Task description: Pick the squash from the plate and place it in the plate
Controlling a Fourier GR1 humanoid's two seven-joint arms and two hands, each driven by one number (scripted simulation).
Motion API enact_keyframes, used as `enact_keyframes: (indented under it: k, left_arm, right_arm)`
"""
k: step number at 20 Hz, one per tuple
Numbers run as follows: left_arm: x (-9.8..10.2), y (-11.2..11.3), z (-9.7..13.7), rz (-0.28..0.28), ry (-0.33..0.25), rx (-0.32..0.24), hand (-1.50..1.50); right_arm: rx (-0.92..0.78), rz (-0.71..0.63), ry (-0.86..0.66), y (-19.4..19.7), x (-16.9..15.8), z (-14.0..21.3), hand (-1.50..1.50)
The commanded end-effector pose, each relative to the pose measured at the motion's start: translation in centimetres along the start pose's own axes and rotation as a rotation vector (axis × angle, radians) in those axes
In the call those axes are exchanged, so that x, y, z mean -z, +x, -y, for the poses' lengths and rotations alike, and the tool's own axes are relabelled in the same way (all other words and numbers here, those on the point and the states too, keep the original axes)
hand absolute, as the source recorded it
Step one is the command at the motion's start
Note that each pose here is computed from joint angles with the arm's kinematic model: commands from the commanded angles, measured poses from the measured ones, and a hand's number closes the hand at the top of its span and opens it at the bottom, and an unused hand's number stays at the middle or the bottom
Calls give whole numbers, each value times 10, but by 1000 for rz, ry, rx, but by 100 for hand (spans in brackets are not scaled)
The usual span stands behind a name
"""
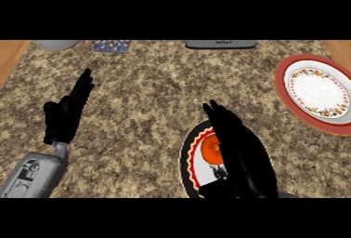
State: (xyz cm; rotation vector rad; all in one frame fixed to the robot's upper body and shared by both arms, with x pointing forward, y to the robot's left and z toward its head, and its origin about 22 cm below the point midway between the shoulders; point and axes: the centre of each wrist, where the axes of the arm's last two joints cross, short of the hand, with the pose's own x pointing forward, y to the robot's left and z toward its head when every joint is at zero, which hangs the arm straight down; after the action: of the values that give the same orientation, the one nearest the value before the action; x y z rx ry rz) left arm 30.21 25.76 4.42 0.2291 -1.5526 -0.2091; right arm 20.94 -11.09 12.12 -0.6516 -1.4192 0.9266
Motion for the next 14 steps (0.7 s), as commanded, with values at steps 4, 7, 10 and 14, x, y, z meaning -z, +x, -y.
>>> enact_keyframes:
  k: [4, 7, 10, 14]
  left_arm:
    - [-3, -2, 18, -8, -17, 23, 0]
    - [5, 4, 5, 20, -19, 5, 0]
    - [-1, -2, 11, 16, -12, 11, 0]
    - [-8, -2, 12, 13, -3, -6, 0]
  right_arm:
    - [-141, -164, 160, 16, 10, 38, -150]
    - [-136, -193, 197, 22, 18, 22, -150]
    - [-131, -200, 216, 8, 23, 27, -150]
    - [-107, -208, 246, -5, 32, 36, -150]
